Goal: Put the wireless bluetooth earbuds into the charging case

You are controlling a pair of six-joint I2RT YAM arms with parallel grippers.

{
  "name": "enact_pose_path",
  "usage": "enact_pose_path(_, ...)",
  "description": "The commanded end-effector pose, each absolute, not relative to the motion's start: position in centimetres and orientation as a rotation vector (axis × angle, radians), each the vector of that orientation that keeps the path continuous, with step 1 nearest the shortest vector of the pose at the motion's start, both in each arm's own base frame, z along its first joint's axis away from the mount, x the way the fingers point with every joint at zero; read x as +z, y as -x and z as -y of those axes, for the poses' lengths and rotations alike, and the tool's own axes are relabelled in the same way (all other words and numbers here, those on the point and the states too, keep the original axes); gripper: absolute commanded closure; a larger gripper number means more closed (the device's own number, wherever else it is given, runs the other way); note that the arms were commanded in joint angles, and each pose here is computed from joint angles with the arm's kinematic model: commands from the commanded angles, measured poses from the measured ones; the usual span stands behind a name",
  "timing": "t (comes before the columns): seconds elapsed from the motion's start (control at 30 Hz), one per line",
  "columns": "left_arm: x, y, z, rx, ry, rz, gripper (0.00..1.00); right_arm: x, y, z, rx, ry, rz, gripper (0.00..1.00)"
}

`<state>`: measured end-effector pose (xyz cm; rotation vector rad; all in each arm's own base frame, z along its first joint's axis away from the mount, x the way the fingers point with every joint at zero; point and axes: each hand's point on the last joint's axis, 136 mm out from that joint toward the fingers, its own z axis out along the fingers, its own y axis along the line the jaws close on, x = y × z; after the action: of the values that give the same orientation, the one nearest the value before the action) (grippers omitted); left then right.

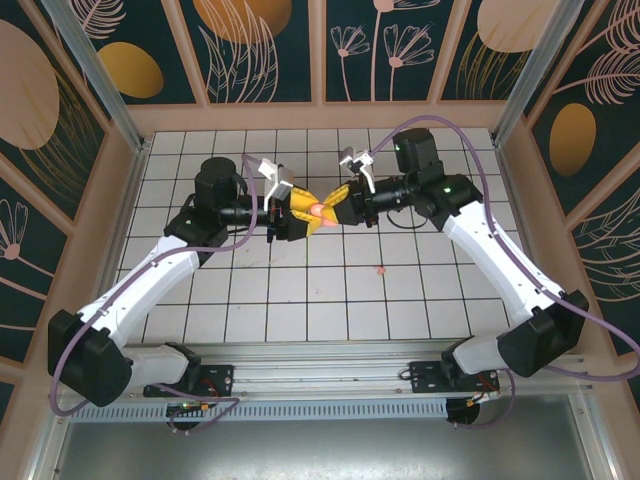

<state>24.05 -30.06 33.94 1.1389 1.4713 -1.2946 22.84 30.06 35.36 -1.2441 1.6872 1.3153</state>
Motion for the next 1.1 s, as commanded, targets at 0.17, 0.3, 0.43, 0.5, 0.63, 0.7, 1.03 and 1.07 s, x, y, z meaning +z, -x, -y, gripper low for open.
enact_pose_path(0.17, 35.0, -23.6, 30.5, -1.369, -1.161, -1.423, 0.55, 38.2, -21.6, -29.8, 1.344, 1.272, -1.509, 0.86)
enact_pose_path(0.3, 35.1, -23.4, 30.5, -1.392, -1.163, -1.419, 0.62, 38.1, -21.5, -29.9, 1.367, 1.278, -1.500, 0.86)
enact_pose_path(0.43, 35.2, -23.3, 30.5, -1.395, -1.165, -1.412, 0.61, 37.8, -21.5, -30.0, 1.381, 1.280, -1.500, 0.86)
enact_pose_path(0.5, 35.2, -23.2, 30.5, -1.397, -1.167, -1.408, 0.63, 37.9, -21.5, -30.0, 1.387, 1.280, -1.496, 0.86)
enact_pose_path(0.63, 35.5, -23.1, 30.4, -1.392, -1.173, -1.396, 0.76, 37.8, -21.5, -30.0, 1.390, 1.277, -1.499, 0.86)
enact_pose_path(0.7, 35.5, -23.1, 30.4, -1.376, -1.169, -1.396, 0.78, 37.6, -21.6, -30.0, 1.381, 1.270, -1.509, 0.86)
enact_pose_path(1.03, 35.0, -23.1, 30.0, -1.303, -1.174, -1.389, 0.82, 37.2, -24.1, -28.2, 1.289, 1.090, -1.579, 0.61)
enact_pose_path(1.07, 35.0, -23.1, 30.0, -1.304, -1.175, -1.390, 0.82, 37.3, -24.4, -27.9, 1.286, 1.069, -1.584, 0.60)
